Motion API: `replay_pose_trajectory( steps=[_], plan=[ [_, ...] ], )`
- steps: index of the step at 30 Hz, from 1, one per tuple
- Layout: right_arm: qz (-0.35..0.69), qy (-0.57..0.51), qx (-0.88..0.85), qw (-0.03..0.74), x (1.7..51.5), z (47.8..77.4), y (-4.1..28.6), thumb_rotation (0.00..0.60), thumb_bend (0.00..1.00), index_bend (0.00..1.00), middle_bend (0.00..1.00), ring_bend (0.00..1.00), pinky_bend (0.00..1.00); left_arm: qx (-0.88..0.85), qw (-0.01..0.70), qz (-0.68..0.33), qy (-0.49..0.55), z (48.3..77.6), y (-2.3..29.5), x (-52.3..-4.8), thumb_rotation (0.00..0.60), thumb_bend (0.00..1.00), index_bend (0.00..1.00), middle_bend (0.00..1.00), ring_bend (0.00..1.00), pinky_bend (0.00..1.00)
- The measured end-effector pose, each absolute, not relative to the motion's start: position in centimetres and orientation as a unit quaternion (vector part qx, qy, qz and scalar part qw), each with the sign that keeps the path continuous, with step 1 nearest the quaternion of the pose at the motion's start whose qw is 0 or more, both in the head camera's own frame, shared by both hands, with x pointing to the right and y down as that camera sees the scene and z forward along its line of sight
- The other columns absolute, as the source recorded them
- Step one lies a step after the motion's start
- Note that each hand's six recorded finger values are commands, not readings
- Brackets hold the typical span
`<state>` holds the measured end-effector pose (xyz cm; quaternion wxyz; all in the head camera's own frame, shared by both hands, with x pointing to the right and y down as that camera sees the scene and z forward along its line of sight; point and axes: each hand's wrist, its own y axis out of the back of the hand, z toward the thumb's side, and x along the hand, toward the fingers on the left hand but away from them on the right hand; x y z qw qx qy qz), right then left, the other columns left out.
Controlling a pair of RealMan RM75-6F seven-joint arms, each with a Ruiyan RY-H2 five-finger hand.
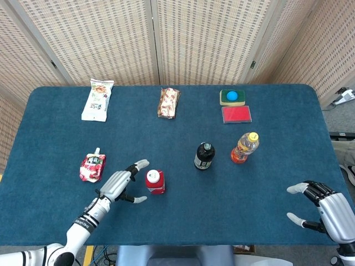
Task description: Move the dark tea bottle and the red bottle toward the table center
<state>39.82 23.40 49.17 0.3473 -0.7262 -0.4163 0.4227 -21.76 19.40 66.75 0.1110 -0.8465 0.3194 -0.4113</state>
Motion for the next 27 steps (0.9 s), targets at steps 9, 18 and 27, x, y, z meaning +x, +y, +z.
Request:
replay_pose_trajectory(
  steps=[9, 18, 27],
  plan=[
    [0.423, -0.418, -0.725, 0.347, 39.9, 49.1, 23.3, 0.6, 0.0, 0.42, 0.45, 0.34, 0.44, -0.854, 0.09, -0.402, 0.319, 66.7, 19.1, -20.0, 0.6, 0.14, 0.1, 0.05, 0.11, 0.32],
    [0.422, -0.42, -0.726, 0.346, 40.0, 49.1, 23.3, 0.6, 0.0, 0.42, 0.45, 0.34, 0.44, -0.853, 0.077, -0.403, 0.322, 67.0, 18.8, -18.8, 0.6, 0.14, 0.13, 0.07, 0.13, 0.32],
    [0.423, -0.419, -0.726, 0.344, 40.0, 49.2, 23.3, 0.6, 0.0, 0.42, 0.45, 0.34, 0.44, -0.845, 0.077, -0.414, 0.329, 67.4, 18.5, -17.8, 0.6, 0.14, 0.19, 0.13, 0.17, 0.32]
  ],
)
